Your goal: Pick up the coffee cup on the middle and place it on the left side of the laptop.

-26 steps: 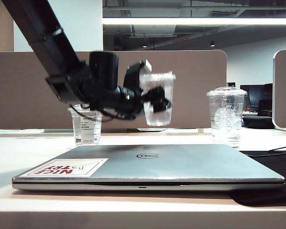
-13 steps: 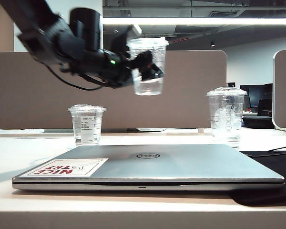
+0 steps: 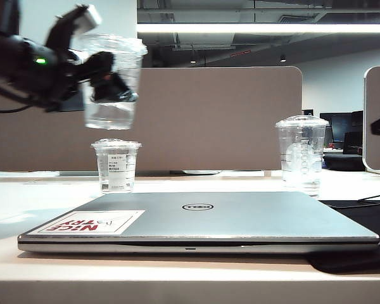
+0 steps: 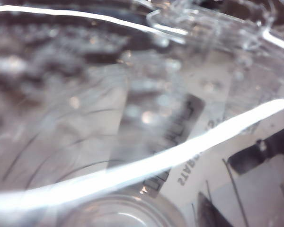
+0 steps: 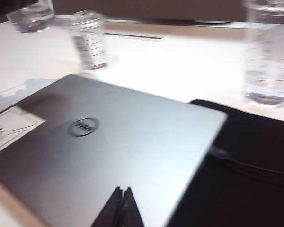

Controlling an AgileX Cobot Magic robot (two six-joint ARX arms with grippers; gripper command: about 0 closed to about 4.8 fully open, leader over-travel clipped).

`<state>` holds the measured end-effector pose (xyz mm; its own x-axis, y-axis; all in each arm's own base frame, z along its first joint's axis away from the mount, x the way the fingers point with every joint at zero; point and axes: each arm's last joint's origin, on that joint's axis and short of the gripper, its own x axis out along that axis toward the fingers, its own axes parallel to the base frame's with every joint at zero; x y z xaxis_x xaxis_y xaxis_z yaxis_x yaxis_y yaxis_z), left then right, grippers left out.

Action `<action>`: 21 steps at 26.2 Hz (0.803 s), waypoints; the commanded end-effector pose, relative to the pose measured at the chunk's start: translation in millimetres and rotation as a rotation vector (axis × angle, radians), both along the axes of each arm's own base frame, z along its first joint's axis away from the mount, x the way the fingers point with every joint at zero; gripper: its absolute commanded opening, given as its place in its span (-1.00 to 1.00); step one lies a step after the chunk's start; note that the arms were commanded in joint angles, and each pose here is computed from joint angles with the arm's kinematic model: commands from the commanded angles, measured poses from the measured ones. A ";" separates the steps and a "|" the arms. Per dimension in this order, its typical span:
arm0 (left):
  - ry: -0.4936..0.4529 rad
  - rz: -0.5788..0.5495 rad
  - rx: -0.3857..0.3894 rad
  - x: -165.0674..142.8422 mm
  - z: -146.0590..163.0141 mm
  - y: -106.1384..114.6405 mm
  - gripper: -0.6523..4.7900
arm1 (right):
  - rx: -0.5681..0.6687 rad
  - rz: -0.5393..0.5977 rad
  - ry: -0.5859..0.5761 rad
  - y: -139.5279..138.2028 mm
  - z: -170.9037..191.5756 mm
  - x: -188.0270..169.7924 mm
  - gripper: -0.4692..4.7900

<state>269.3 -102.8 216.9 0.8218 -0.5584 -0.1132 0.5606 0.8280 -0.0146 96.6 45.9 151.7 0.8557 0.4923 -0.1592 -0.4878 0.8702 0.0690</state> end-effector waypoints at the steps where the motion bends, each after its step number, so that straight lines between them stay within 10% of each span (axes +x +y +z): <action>1: -0.038 0.041 0.003 -17.6 -4.7 7.3 0.60 | 0.004 0.076 -0.010 7.3 0.1 -3.4 -0.84; 21: 0.047 0.316 -0.037 -54.8 -78.8 50.7 0.60 | -0.005 0.205 0.008 19.3 -1.7 -10.1 -0.84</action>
<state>212.0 -55.3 130.8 0.9339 -0.2690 -0.2355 0.2654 0.9630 -0.0473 86.3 65.0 149.8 0.7346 0.6540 -0.1808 -0.6534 0.7537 0.0713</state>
